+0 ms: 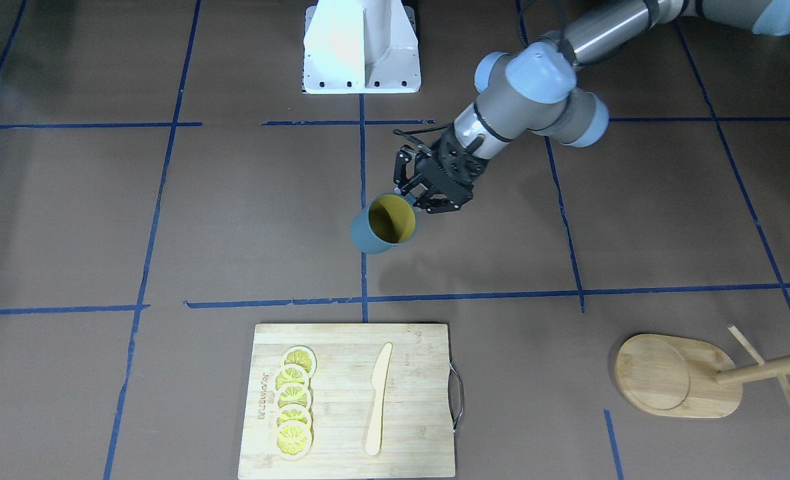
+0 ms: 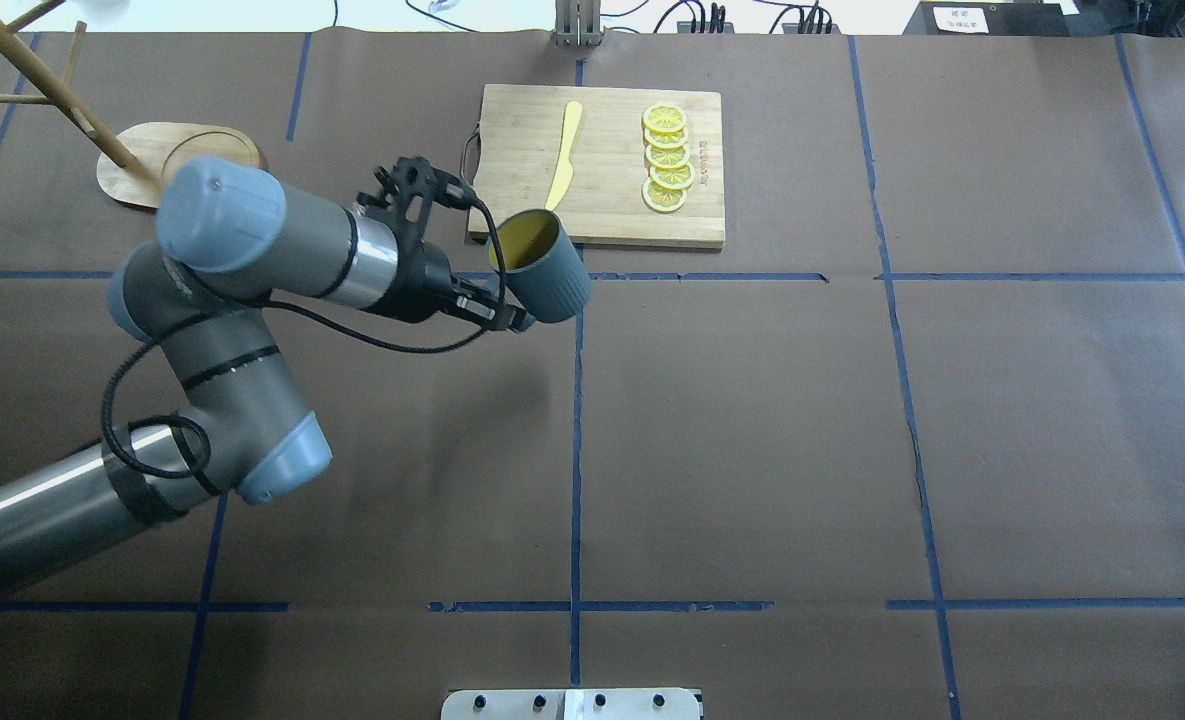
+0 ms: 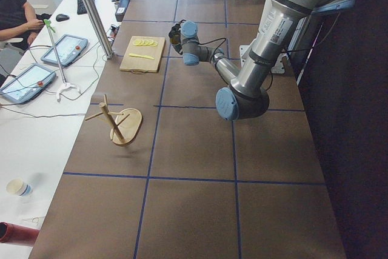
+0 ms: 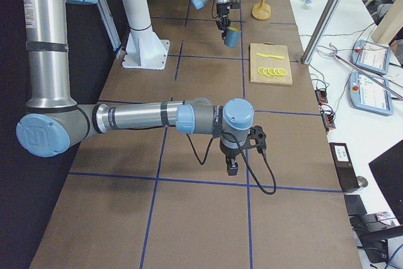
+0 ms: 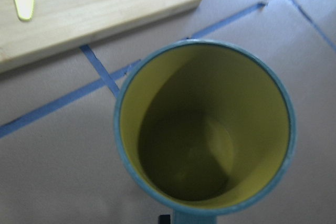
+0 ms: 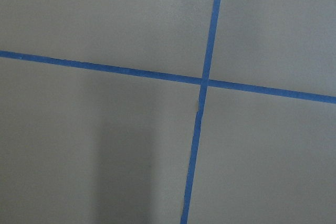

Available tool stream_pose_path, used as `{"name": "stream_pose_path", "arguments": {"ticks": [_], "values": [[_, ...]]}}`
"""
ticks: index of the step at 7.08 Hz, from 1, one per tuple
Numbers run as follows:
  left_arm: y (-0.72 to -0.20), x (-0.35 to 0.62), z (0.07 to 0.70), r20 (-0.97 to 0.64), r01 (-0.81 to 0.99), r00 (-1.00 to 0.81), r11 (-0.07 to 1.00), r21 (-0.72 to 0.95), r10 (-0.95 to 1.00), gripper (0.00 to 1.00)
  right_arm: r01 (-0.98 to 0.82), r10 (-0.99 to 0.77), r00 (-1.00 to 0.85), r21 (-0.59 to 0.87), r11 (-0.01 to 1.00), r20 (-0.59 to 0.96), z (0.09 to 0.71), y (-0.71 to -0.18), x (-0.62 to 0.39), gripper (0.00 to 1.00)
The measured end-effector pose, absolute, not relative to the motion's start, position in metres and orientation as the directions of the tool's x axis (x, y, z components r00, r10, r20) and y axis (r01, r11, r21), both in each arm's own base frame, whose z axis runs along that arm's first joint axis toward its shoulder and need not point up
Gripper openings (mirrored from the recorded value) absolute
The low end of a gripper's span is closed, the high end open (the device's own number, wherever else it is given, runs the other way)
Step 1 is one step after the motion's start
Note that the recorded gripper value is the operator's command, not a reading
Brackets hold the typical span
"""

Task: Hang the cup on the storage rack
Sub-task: 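Lift the mug with the left gripper and carry it toward the wooden rack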

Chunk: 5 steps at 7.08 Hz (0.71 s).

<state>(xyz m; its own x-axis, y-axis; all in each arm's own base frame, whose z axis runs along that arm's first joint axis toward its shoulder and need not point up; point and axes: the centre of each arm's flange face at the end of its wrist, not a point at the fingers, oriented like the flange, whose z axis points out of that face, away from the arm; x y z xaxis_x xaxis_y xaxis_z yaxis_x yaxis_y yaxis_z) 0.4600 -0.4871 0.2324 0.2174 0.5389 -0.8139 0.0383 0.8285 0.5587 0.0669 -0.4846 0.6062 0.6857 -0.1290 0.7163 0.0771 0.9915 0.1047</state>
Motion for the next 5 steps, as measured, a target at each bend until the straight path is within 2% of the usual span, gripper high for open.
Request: {"name": "stream_pose_path", "arguments": {"ticks": [1,3,5], "values": [[-0.506,0.425,0.239,-0.853,0.078,0.204,0.861,0.503,0.48,0.0,0.072,-0.119,0.685,0.096,0.993,0.719,0.609,-0.483,0.068,0.99],[-0.527,0.371,0.253,-0.957,0.21,0.128,0.936,0.283,0.261,0.0,0.069,-0.117,0.689,0.096,0.993,0.716,0.608,-0.483,0.069,0.99],[-0.542,0.341,0.252,-0.999,0.344,0.016,0.937,0.053,0.051,0.0,0.066,-0.109,0.696,0.088,0.994,0.71,0.611,-0.48,0.071,0.99]]}}
